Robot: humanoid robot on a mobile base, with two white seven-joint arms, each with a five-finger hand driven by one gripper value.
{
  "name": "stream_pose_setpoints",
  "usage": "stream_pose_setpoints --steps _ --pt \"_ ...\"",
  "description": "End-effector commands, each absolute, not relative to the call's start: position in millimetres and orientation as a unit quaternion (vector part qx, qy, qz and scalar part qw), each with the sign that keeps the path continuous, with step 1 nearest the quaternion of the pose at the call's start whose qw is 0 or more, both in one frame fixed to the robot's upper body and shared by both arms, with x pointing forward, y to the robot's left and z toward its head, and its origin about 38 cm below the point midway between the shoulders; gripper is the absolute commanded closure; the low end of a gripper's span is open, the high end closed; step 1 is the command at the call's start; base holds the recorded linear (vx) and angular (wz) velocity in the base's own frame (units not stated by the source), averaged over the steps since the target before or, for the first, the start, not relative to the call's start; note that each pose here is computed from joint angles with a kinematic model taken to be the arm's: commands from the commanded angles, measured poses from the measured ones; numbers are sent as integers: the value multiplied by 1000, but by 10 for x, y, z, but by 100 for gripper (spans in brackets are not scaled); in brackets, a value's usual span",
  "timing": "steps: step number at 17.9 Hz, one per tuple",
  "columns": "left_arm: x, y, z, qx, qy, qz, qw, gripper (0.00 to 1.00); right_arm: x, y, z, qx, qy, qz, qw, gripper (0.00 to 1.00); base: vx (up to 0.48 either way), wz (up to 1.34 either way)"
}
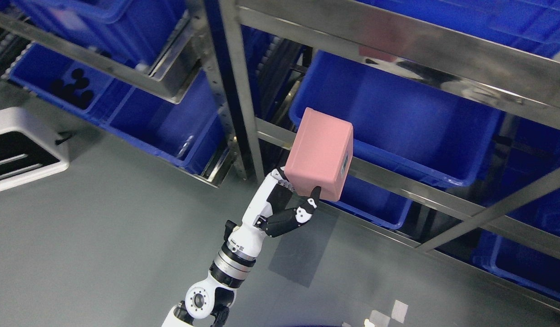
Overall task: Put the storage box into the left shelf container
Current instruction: 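Lower the pink box into the blue bin on the shelf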
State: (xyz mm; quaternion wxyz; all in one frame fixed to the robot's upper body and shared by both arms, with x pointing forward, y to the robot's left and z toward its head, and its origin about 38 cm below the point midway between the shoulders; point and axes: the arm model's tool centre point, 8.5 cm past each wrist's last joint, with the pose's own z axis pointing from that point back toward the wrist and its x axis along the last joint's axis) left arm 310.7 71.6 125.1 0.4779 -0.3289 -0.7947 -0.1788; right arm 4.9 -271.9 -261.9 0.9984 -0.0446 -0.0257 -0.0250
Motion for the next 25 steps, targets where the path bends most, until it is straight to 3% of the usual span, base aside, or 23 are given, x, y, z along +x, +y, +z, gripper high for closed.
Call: stream_pose_setpoints --steps 1,9,18,25 --pt "3276 1103 1069 -280 -781 -164 534 97 141 -2838 -2608 -55 -37 -35 997 0 148 -778" --pt "4295 1541 1451 -148 -763 -249 578 97 141 -2838 -2608 -55 -37 -35 997 0 95 -443" --pt "4991 1413 1272 -6 -654 -442 614 96 142 -2837 -2608 -54 -38 -35 997 0 11 -39" --pt "5121 1205 989 76 -585 -579 563 93 141 -2838 -2608 -55 -37 -35 997 0 -3 10"
